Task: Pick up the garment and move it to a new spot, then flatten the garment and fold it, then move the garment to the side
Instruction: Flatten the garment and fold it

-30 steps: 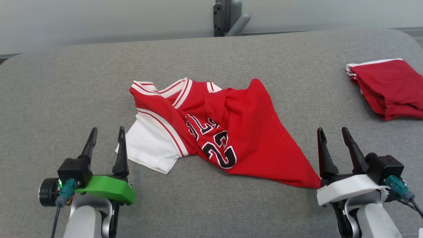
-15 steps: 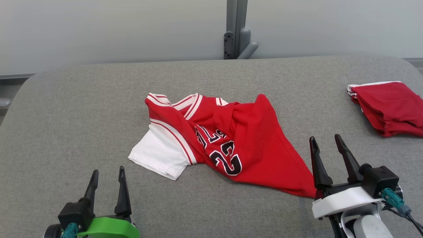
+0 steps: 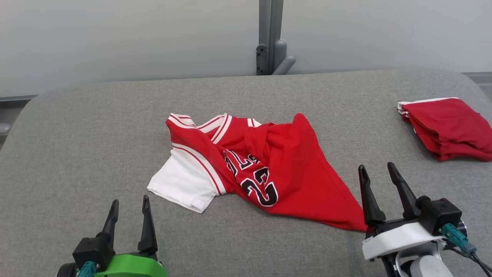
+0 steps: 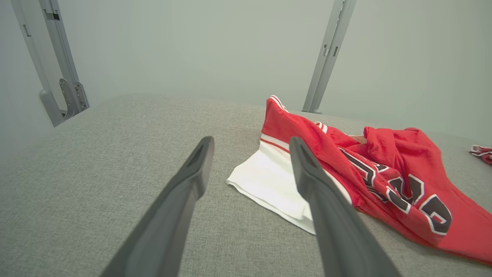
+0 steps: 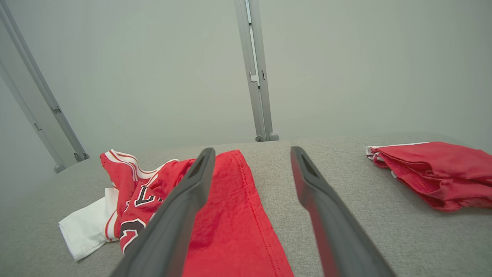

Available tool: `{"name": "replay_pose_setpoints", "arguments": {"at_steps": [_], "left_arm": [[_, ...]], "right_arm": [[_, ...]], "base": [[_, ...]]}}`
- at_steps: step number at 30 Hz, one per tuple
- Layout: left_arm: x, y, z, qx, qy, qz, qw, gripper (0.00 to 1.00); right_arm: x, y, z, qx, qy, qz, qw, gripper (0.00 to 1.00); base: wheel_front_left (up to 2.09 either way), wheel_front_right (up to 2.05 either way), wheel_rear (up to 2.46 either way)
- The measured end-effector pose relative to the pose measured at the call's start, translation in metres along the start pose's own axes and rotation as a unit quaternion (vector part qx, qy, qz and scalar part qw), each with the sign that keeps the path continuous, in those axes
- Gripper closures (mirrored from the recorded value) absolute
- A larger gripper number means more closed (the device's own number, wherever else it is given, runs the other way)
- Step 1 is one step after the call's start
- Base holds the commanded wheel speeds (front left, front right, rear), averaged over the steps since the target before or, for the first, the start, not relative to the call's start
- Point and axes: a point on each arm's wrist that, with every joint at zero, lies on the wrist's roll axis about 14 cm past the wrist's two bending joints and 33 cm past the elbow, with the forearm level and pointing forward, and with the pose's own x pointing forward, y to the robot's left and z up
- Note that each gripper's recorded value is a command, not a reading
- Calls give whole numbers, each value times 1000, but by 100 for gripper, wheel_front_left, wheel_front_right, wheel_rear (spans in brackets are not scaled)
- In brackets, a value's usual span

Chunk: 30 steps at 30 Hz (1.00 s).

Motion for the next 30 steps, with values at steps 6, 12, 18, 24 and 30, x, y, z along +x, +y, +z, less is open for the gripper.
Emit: {"name": "replay_pose_setpoints", "arguments": {"at_steps": [6, 12, 18, 24, 30], "left_arm": [[1, -2, -3, 0, 5, -2, 1000, 0], [2, -2, -10, 0, 16, -3, 1000, 0], [5, -2, -16, -1, 26, -2, 1000, 0], [7, 1, -24, 0, 37, 4, 999, 0], [6, 9, -27, 2, 43, 17, 999, 0]], "right_arm": [[0, -1, -2, 2, 3, -2, 1000, 0], [-9, -21, -38, 11, 63, -34, 997, 0], [-32, -43, -97, 25, 173, -75, 982, 0], [-36, -44, -131, 40, 227, -82, 970, 0], [-40, -40, -151, 59, 258, -83, 961, 0]], "base": [[0, 0, 0], [0, 0, 0], [0, 0, 0], [0, 0, 0], [0, 0, 0]]}}
